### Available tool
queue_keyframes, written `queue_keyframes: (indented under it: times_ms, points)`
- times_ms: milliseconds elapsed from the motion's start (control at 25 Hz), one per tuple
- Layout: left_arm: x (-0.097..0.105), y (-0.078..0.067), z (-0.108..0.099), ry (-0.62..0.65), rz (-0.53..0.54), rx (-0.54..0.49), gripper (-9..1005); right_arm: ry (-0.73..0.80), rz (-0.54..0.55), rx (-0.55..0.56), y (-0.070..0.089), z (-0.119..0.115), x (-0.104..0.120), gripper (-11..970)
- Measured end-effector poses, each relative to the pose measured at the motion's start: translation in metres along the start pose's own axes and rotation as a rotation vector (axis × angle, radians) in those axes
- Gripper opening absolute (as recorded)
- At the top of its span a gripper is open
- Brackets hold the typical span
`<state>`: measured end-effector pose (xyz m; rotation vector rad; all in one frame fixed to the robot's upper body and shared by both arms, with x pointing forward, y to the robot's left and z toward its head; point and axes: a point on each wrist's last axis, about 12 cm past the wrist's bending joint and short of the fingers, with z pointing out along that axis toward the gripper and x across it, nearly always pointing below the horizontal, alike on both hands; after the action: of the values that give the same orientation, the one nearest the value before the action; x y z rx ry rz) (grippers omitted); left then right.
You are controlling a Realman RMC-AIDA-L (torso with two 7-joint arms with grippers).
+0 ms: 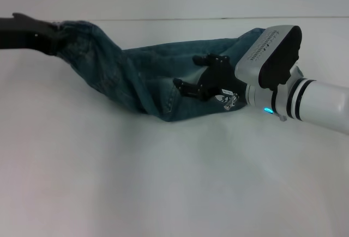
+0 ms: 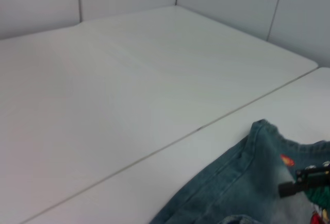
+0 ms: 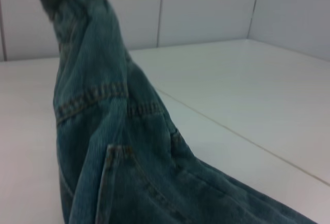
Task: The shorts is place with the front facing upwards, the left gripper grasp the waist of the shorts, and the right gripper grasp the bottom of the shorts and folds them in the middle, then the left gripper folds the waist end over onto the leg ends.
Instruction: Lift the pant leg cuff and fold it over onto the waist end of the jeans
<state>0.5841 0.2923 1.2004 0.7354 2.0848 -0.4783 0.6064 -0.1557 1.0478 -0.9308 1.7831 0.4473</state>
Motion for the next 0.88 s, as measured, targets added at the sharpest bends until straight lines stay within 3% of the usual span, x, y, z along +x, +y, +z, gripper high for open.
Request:
queue_keyframes:
  times_ms: [320,880]
  points:
    - [-0.027,-0.011,0.002,-0.014,0.04,0.024,50,0.011,-0.02,0.0,0.001,0.001,0.002,790]
    - [-0.07,-0.047,0.021,0.0,0.093,0.103,49,0.017,-0.09,-0.027,0.003,0.008,-0.005,790]
